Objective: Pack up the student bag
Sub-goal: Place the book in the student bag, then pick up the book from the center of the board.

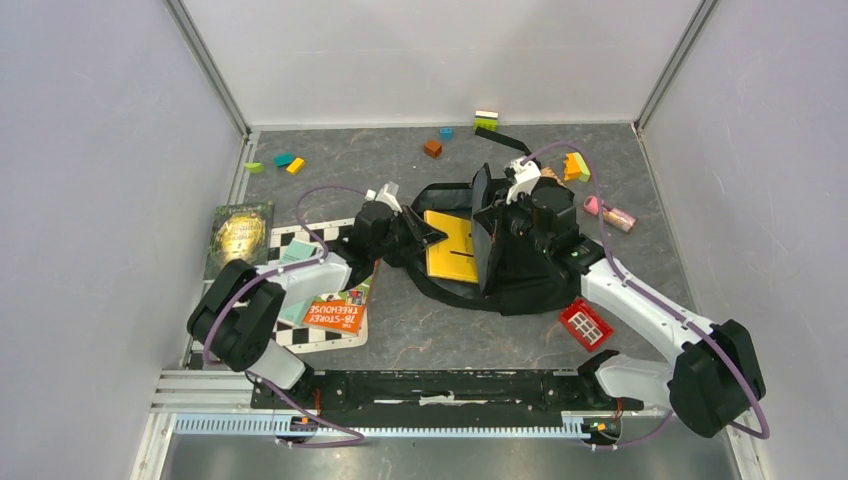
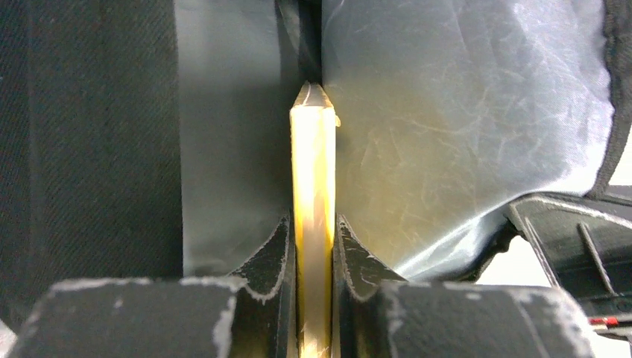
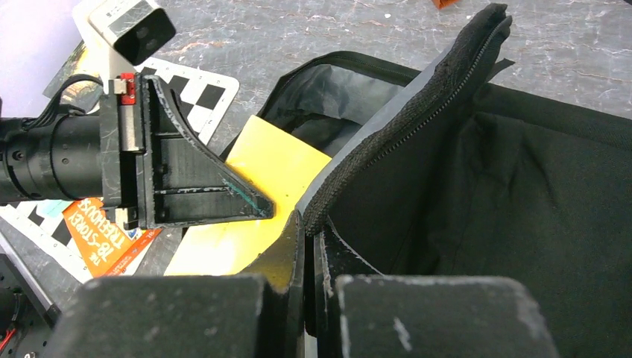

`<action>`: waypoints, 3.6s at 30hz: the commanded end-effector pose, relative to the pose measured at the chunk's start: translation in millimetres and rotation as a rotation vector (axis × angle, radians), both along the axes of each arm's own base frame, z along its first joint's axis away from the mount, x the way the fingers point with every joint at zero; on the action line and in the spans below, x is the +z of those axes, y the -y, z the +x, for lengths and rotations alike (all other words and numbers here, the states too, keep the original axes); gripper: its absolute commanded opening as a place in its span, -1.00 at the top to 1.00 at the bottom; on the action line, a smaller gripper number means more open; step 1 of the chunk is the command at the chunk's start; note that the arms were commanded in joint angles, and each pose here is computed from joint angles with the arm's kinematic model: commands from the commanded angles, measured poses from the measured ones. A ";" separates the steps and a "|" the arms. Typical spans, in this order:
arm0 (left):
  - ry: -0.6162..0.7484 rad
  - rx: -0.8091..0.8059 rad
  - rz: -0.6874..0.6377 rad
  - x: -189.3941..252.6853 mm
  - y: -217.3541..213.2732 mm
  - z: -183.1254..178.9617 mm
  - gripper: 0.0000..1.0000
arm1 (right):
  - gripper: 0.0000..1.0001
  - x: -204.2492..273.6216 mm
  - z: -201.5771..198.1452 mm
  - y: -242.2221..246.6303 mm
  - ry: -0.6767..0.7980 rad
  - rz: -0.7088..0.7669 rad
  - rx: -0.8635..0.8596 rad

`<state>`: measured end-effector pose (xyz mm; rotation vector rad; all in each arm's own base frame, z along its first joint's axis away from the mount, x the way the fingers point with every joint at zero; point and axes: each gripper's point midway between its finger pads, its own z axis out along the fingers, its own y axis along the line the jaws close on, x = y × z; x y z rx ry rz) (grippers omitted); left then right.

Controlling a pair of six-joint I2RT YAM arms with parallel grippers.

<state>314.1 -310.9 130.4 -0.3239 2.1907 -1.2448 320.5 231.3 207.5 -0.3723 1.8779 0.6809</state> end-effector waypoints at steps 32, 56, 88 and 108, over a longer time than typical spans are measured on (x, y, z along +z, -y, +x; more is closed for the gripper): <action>0.271 -0.080 -0.349 93.1 27.1 -17.8 0.96 | 1.00 137.7 -25.9 -64.1 0.207 0.297 0.179; 0.456 0.058 0.258 59.9 -28.4 -4.6 -0.93 | 1.00 93.9 -17.0 -52.3 0.181 0.150 0.083; -0.118 0.507 0.736 -4.5 -274.1 -41.8 -0.99 | 0.90 -34.3 -4.7 67.2 0.048 -0.252 -0.335; -0.226 0.293 1.239 -29.7 -295.4 -25.9 -0.99 | 0.35 -78.2 -22.2 86.0 -0.013 -0.256 -0.326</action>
